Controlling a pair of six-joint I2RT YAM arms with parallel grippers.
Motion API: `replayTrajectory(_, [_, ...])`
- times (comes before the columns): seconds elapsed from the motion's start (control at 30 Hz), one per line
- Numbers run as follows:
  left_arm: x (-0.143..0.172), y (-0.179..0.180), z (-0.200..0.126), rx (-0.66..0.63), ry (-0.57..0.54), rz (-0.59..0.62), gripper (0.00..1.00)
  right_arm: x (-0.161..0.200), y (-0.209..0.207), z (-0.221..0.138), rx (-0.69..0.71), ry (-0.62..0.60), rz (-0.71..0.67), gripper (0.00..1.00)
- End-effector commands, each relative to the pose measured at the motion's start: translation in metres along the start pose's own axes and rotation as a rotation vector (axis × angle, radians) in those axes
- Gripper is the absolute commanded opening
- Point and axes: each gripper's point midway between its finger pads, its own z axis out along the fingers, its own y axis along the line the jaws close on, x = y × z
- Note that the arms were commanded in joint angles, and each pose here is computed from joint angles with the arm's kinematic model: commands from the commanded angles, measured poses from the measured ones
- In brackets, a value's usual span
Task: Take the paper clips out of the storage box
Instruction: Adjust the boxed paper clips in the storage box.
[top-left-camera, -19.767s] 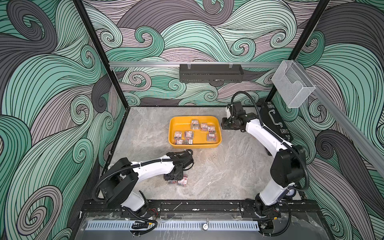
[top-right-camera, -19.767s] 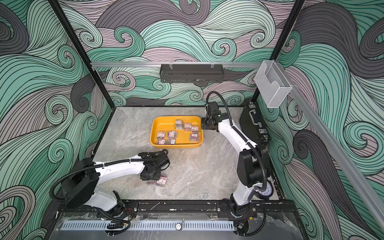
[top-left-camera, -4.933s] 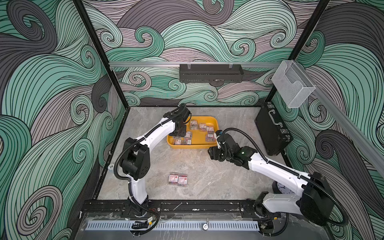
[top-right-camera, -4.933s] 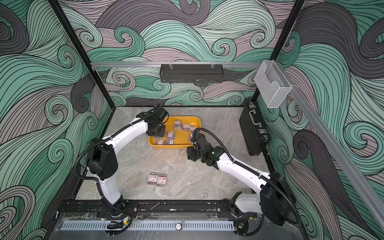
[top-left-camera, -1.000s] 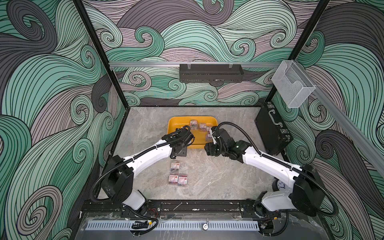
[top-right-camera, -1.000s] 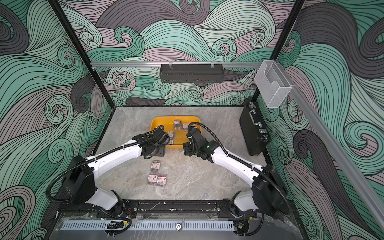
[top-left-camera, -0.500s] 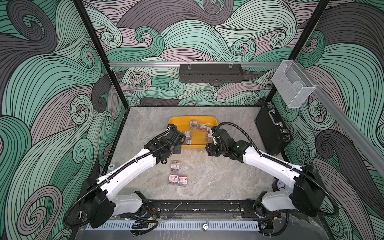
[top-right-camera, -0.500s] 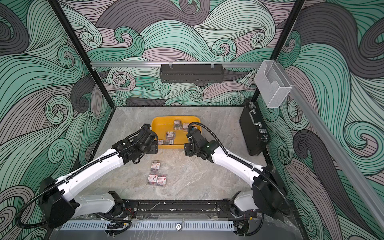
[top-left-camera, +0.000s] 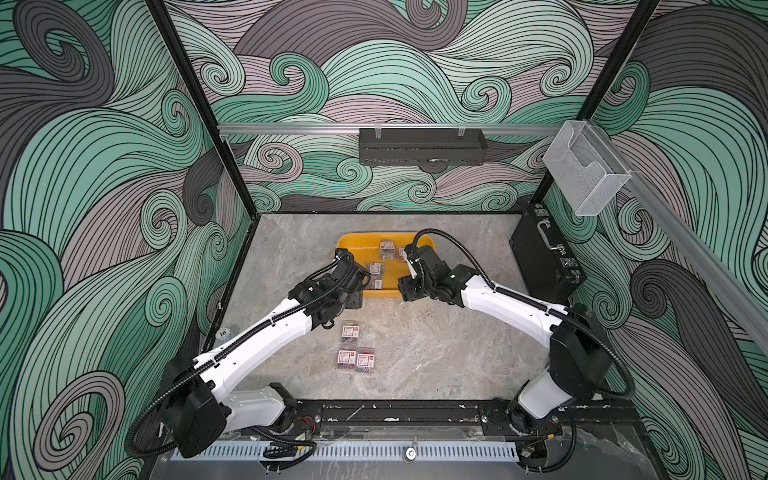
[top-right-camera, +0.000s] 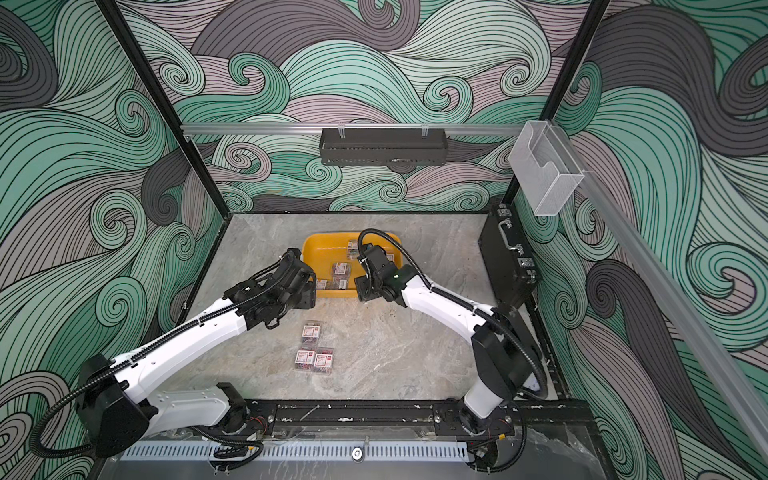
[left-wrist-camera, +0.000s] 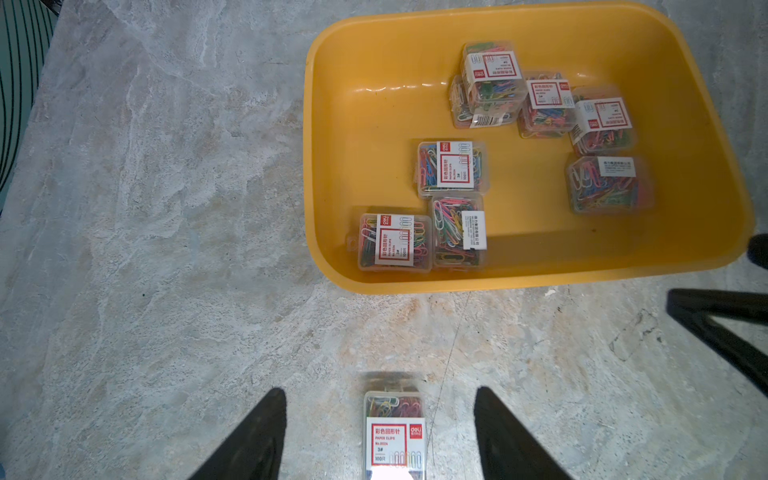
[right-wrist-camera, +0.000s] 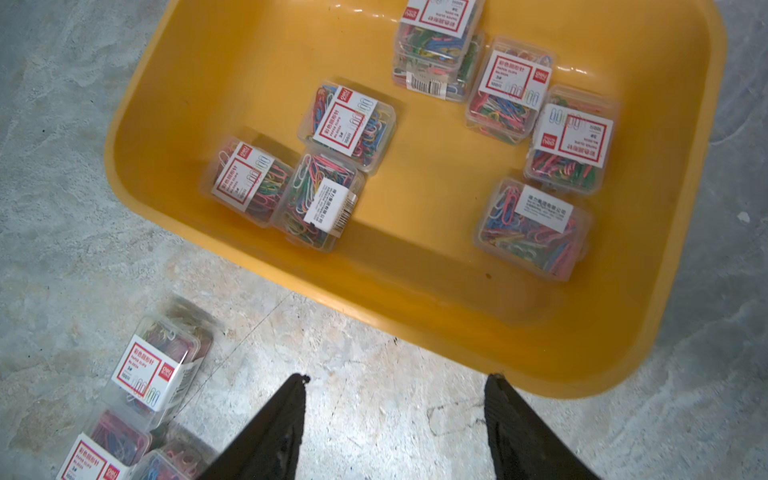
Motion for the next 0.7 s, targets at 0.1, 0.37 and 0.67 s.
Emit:
replayTrajectory(0.1, [-0.001, 0.009, -0.009, -0.013, -0.011, 0.0, 0.7, -0.012, 0.002, 0.021, 0.037, 0.063, -0.119, 0.69])
replayTrajectory(0.37, [-0.002, 0.015, -0.014, -0.03, -0.019, 0.004, 0.7, -0.019, 0.024, 0.06, -0.034, 0.147, -0.282, 0.69])
replayTrajectory(0.67, [-0.004, 0.016, -0.018, -0.029, -0.025, 0.006, 0.7, -0.039, 0.038, 0.095, -0.065, 0.139, -0.419, 0.72])
